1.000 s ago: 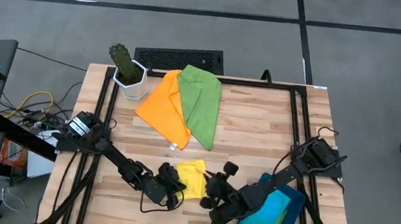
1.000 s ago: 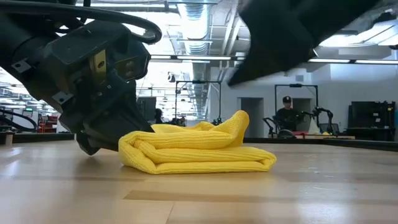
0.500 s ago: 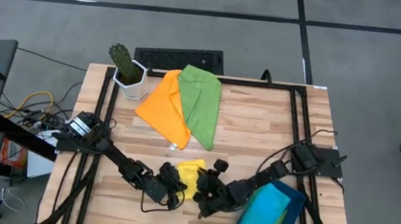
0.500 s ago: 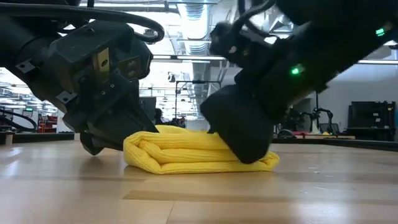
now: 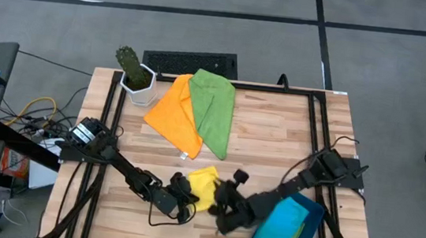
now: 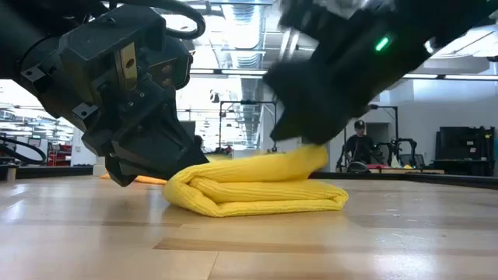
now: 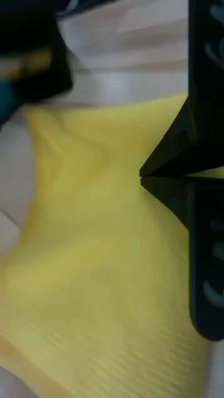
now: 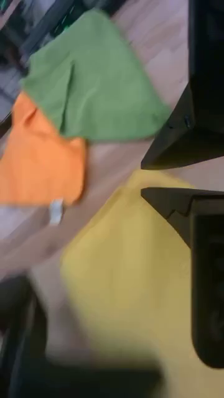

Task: Fold microfiber towels
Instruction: Fold the yellow microfiber towel

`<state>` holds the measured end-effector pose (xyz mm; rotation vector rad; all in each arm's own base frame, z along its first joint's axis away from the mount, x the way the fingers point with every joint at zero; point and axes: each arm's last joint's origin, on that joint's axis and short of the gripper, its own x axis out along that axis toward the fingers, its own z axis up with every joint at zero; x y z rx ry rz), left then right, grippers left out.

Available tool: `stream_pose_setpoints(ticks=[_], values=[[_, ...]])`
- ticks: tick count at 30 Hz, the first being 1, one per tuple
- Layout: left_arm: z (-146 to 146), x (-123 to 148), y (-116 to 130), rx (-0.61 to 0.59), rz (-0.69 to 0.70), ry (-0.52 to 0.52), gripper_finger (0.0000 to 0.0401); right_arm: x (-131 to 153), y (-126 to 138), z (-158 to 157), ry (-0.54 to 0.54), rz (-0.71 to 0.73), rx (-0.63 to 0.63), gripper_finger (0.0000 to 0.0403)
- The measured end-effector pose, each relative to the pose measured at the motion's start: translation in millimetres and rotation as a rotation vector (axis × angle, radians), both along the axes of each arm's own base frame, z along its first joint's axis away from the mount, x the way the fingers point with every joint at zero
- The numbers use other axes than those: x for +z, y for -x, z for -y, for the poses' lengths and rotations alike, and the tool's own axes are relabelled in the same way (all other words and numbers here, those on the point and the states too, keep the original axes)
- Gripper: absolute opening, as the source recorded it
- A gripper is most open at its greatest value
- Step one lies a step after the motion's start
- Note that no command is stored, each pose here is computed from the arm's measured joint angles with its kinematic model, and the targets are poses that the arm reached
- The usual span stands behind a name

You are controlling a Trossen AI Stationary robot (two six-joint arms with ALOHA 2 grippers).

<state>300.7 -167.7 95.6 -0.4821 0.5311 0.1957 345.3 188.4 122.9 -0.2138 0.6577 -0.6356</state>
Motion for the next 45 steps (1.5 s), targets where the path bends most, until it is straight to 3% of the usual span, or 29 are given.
stream_pose_setpoints(ticks=[6, 11, 16, 21, 27, 34, 41, 45], values=[[-0.5, 0.9, 0.0, 0.004, 0.001, -0.004, 0.0, 4.1, 18.1, -39.4, -0.01, 0.057, 0.114, 0.008], [-0.8, 1.1, -0.1, 0.013, 0.005, -0.01, 0.0, 0.7, 24.2, -41.6, -0.033, 0.099, 0.063, 0.0063], [-2.8, 1.4, -1.1, 0.026, 0.009, -0.013, 0.0, 6.2, 17.0, -51.6, -0.038, 0.123, 0.149, 0.0047], [-3.0, 3.3, -2.8, 0.012, 0.029, -0.027, 0.0, -1.6, 15.7, -43.8, -0.091, 0.08, 0.164, 0.003], [-2.1, 16.9, -3.5, -0.026, 0.067, -0.033, 0.0, -35.8, 36.0, -25.3, -0.226, 0.04, 0.114, 0.0017], [5.0, 34.9, 2.0, -0.068, 0.103, -0.013, 0.0, -43.2, 42.2, -18.3, -0.26, 0.079, 0.046, 0.0024], [5.9, 7.8, 4.1, 0.057, 0.064, -0.074, 0.0, -42.8, 39.2, -14.0, -0.237, 0.088, 0.036, 0.0016], [8.5, -11.1, 1.5, 0.057, 0.049, -0.072, 0.0, -42.8, 39.1, -14.0, -0.238, 0.09, 0.035, 0.0024]])
